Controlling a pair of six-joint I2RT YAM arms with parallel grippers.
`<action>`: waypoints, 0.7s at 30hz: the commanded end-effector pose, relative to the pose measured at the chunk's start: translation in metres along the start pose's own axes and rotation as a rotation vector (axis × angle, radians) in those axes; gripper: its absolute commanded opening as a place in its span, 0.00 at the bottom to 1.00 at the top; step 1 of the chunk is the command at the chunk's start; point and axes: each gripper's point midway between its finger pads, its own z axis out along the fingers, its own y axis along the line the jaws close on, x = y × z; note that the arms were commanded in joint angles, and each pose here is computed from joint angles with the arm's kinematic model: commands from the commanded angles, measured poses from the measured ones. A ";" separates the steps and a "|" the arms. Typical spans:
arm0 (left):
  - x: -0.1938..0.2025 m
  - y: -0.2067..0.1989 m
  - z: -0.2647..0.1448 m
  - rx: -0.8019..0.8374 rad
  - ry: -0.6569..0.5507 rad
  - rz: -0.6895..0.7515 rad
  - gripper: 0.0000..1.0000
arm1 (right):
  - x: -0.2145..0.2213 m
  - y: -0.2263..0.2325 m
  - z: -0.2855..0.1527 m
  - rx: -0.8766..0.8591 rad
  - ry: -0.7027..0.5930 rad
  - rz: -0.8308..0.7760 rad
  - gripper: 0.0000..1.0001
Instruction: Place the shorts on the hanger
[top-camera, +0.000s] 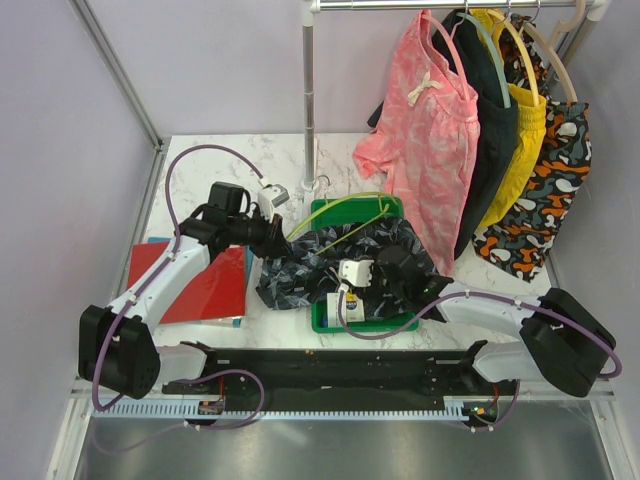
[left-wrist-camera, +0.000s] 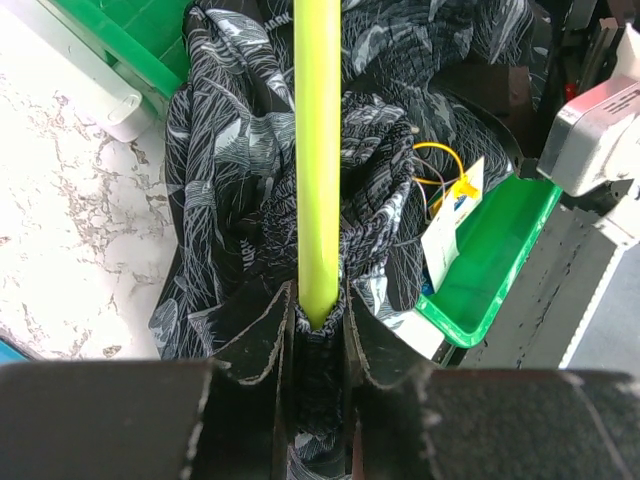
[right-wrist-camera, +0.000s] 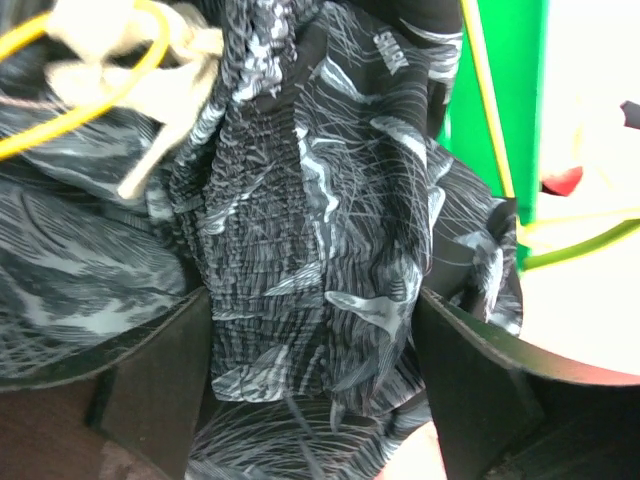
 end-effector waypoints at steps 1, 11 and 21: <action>-0.025 -0.008 -0.012 0.019 -0.071 0.033 0.02 | 0.002 -0.024 -0.004 0.128 0.017 -0.061 0.80; -0.028 -0.006 -0.017 0.018 -0.081 0.047 0.02 | 0.010 -0.085 -0.010 0.242 0.054 0.096 0.51; -0.035 -0.002 -0.028 0.008 -0.127 0.054 0.02 | 0.036 -0.094 0.013 0.133 0.102 0.296 0.13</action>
